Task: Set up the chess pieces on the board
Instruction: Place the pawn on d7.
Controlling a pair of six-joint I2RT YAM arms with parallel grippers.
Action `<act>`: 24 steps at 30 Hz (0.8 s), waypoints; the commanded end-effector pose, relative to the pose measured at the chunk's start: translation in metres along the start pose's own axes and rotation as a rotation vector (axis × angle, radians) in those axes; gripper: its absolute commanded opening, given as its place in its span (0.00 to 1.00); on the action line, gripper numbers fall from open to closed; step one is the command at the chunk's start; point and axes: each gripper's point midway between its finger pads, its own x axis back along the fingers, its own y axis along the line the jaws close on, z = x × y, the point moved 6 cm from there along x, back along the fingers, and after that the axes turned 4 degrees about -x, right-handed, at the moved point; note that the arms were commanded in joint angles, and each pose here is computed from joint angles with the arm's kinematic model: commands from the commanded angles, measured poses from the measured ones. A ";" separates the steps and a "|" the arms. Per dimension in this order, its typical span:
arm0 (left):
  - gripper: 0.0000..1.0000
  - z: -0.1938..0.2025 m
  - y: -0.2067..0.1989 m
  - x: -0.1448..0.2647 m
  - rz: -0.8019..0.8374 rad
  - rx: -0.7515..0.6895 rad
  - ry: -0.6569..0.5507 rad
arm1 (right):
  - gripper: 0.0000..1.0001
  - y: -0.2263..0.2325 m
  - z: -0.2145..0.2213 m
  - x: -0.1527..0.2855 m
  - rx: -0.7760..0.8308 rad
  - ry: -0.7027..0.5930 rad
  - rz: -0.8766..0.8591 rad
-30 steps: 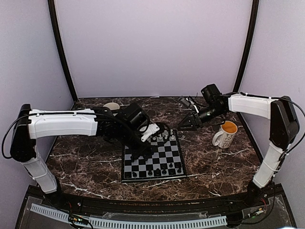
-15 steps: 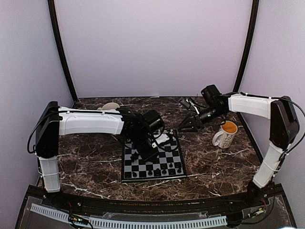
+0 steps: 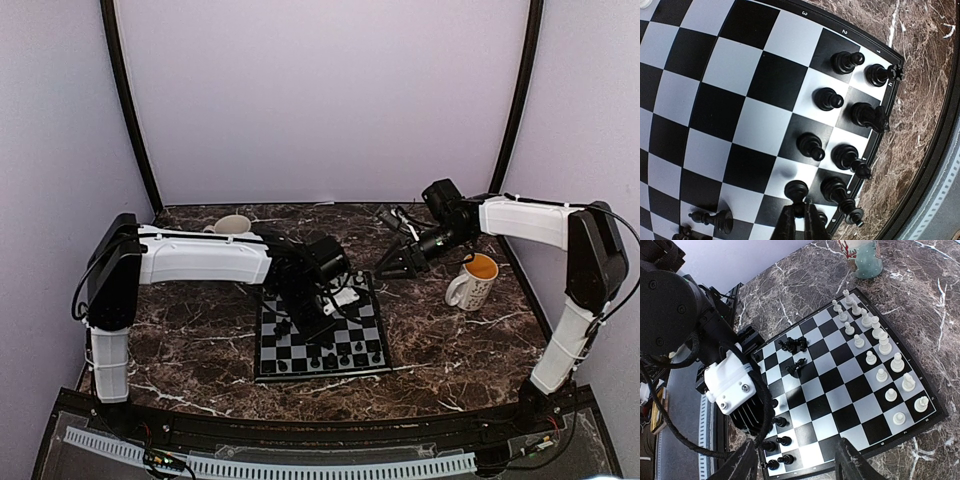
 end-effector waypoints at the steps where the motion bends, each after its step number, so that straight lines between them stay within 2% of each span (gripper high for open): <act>1: 0.05 -0.003 -0.002 0.004 0.021 -0.009 0.001 | 0.53 0.006 -0.002 0.000 0.021 -0.004 -0.024; 24: 0.09 0.003 0.001 -0.010 0.020 0.009 0.048 | 0.53 0.005 0.000 -0.002 0.011 0.009 -0.045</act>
